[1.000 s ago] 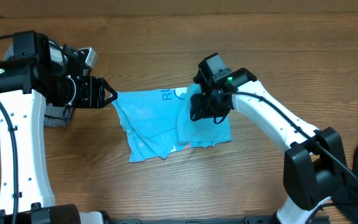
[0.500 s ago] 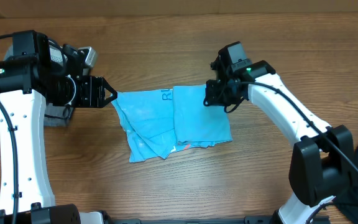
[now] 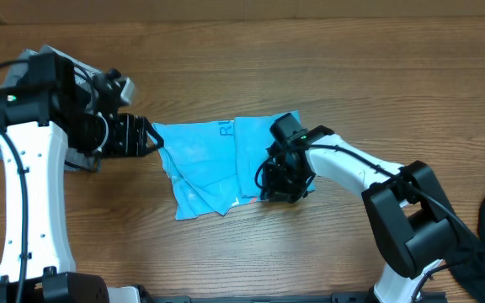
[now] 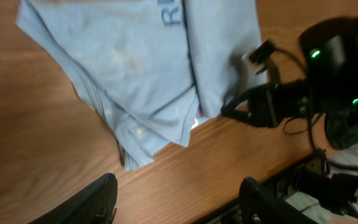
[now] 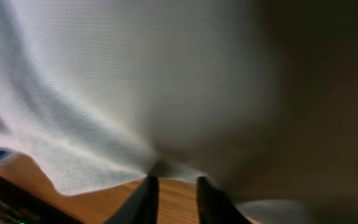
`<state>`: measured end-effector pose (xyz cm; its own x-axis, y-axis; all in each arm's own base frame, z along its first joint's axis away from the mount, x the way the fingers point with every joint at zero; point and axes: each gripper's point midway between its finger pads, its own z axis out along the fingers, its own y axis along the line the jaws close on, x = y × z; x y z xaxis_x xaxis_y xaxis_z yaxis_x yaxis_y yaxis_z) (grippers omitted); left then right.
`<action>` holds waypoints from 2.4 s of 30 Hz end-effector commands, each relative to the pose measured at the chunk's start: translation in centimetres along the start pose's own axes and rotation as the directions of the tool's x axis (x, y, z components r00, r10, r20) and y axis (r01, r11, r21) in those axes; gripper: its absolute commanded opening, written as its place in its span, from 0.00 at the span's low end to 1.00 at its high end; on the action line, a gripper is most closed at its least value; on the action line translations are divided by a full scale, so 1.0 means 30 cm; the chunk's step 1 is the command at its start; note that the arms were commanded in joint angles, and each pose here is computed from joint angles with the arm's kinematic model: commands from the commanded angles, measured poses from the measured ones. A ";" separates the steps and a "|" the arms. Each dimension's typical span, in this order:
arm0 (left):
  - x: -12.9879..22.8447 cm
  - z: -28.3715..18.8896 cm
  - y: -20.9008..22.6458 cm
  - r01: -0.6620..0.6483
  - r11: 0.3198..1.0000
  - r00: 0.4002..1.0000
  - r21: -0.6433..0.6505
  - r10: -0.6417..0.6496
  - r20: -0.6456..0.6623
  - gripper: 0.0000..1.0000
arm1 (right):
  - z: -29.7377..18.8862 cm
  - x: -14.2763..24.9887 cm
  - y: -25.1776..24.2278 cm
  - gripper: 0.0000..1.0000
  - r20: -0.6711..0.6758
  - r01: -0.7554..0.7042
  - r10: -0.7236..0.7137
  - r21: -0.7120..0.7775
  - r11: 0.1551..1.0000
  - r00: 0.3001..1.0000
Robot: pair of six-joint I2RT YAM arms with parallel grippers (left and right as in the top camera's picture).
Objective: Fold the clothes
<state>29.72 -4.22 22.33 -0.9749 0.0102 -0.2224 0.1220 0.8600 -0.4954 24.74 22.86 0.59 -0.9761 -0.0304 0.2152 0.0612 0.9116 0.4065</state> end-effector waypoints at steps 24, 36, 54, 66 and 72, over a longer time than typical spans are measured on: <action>0.261 0.554 0.283 0.426 0.905 0.905 0.018 -0.426 -0.016 0.80 | -0.224 -0.148 0.049 0.28 0.286 0.088 -0.064 -0.071 0.994 0.956; 0.250 0.693 0.291 0.524 0.846 0.851 0.102 -0.526 -0.009 0.84 | -0.189 -0.158 0.021 0.27 0.272 0.056 -0.040 -0.050 0.997 0.961; 0.287 0.726 0.317 0.532 0.846 0.846 0.042 -0.529 -0.062 0.04 | -0.194 -0.151 -0.052 0.21 0.273 0.008 -0.019 0.043 0.999 0.962; 0.021 0.250 0.353 0.396 0.915 0.918 -0.080 -0.392 0.062 0.04 | -0.335 -0.150 -0.064 0.21 0.353 0.012 -0.020 0.025 1.000 0.935; -0.156 0.215 0.109 0.239 0.969 0.966 -0.057 -0.231 0.117 0.04 | -0.336 -0.151 -0.063 0.21 0.355 0.012 -0.020 0.025 1.000 0.935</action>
<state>34.37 -0.57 13.66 -0.9324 -0.3463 -0.1037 -0.2545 0.8326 -0.4919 30.77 17.21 6.92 -0.9908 0.1041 -0.0871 0.0628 0.9205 0.3857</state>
